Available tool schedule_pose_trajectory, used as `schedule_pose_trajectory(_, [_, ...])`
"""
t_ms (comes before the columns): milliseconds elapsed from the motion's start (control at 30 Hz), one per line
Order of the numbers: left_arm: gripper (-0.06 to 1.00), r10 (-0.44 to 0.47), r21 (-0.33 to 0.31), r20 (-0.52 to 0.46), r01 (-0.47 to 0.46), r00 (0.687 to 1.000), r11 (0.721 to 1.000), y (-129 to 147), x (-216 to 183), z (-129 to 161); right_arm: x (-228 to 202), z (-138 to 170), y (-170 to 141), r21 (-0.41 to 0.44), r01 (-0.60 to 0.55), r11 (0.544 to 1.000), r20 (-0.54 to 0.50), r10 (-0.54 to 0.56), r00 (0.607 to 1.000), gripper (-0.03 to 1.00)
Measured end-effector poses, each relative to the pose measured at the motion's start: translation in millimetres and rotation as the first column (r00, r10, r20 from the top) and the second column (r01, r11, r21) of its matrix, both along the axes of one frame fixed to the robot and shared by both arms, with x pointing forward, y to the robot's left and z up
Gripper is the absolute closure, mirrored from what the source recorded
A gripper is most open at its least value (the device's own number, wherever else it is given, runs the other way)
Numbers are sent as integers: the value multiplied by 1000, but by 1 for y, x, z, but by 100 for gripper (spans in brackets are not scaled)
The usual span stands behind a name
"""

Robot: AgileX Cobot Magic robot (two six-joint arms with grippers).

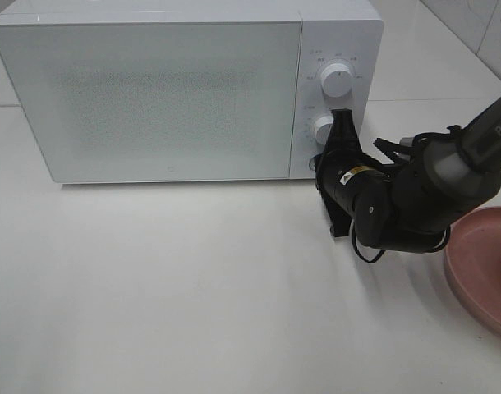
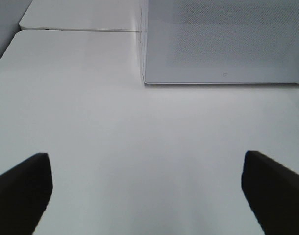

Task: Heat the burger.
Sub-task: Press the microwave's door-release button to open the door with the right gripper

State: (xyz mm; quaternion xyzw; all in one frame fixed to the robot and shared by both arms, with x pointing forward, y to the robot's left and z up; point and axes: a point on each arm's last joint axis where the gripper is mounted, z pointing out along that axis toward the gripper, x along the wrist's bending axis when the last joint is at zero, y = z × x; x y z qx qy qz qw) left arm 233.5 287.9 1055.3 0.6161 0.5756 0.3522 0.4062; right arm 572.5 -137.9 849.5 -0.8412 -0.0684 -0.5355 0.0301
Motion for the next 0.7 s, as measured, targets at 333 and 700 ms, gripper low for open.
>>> schedule_pose_trajectory(333, [-2, 0, 0, 0, 0, 1000, 1000, 0, 0, 0, 5, -6, 5, 8, 12, 1000, -1, -12, 1000, 97])
schedule_pose_trajectory(700, [-2, 0, 0, 0, 0, 1000, 1000, 0, 0, 0, 13, -3, 6, -14, 38, 999, 14, -38, 999, 97])
